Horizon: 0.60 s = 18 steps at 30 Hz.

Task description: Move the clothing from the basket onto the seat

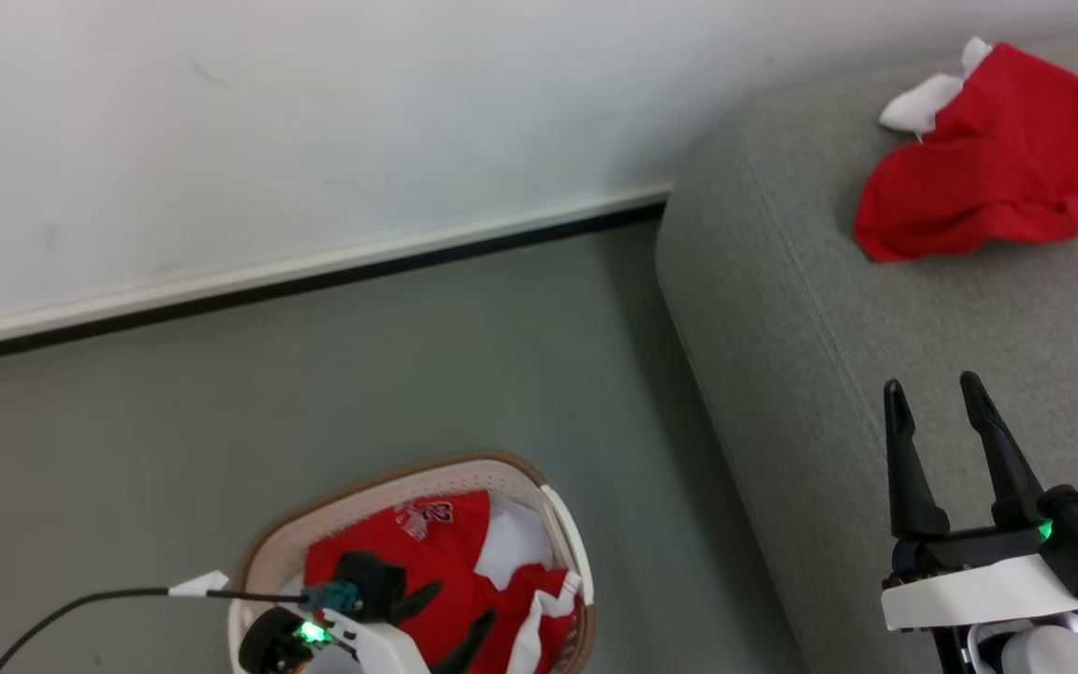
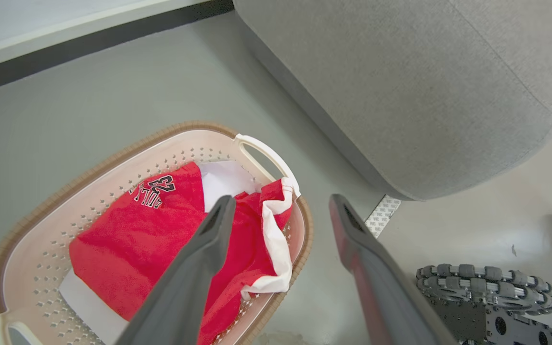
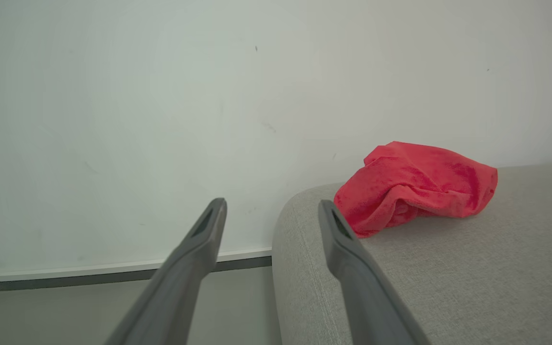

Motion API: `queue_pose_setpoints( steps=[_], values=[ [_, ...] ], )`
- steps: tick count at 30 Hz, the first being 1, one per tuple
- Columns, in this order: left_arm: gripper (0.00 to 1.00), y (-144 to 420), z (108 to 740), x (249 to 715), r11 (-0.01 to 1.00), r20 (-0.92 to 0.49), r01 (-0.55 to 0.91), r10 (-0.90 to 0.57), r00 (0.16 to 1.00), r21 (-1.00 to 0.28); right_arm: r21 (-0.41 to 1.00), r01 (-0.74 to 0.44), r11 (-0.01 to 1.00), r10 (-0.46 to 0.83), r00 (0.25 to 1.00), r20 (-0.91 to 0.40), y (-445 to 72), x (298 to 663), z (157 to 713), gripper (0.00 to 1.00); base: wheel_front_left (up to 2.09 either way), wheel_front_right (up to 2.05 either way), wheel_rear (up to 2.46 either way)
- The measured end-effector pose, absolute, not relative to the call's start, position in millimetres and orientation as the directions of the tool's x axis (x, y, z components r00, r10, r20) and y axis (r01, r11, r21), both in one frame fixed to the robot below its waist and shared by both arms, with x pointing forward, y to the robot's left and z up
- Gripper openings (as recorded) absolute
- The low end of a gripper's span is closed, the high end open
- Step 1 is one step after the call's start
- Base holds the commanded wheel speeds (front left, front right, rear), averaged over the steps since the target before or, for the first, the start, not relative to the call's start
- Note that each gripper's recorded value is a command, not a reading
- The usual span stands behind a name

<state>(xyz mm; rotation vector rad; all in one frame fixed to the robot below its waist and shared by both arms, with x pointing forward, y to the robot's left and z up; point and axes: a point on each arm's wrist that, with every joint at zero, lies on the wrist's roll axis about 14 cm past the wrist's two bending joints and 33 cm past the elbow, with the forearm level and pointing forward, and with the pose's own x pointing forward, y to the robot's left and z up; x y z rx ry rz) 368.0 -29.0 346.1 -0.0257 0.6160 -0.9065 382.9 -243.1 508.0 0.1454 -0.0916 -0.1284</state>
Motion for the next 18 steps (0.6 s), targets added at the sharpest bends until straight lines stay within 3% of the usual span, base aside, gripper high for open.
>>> queue_pose_setpoints(
  steps=[9,18],
  values=[
    [1.0,-37,278,351,0.529,-0.641,0.784,-0.733,0.229,-0.325,0.134,0.144,0.981,-0.15,0.988,0.042,-251,397,493,1.0,0.0,0.0,0.0],
    [1.0,-49,236,344,0.448,-0.66,0.791,-0.748,0.077,-0.416,0.102,0.156,0.982,-0.156,0.988,-0.008,-257,421,468,1.0,0.0,0.0,0.0]
  ],
)
